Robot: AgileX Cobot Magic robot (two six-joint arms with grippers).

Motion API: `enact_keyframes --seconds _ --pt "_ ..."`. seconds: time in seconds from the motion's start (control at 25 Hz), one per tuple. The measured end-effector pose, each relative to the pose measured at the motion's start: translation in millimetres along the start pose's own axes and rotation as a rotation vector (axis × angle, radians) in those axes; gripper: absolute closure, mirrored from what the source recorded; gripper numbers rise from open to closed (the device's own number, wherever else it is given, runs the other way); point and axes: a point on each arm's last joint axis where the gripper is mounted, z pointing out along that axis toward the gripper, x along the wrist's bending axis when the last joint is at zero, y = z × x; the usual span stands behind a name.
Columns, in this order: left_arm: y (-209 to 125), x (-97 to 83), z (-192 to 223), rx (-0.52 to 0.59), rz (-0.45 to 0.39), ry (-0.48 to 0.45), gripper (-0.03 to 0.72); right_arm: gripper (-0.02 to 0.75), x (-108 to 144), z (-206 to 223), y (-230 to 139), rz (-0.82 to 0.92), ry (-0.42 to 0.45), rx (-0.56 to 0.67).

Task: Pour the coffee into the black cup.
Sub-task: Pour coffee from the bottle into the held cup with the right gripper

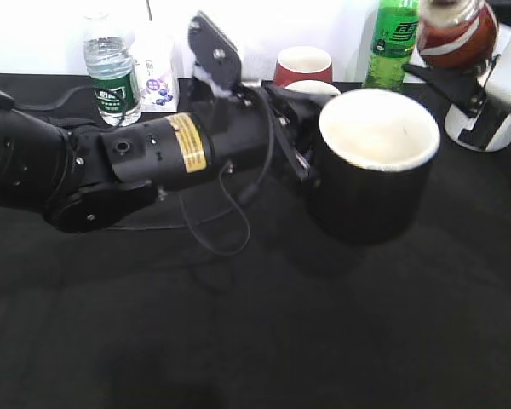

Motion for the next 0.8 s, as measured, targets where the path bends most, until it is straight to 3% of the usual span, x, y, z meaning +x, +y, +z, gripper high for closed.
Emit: enact_keyframes --seconds 0.16,0.36,0.8 --pt "0.4 1.5 0.0 -0.005 -0.013 0.016 0.641 0.210 -5.9 1.8 1.3 -0.223 -0.021 -0.004" --pt "0.2 0.8 0.0 -0.003 -0.007 0.009 0.641 0.210 -6.5 1.8 1.1 -0.377 -0.027 0.001" --pt "-0.9 -3.0 0.0 0.010 0.011 -0.033 0.641 0.210 -9.8 2.3 1.1 -0.524 -0.050 0.013"
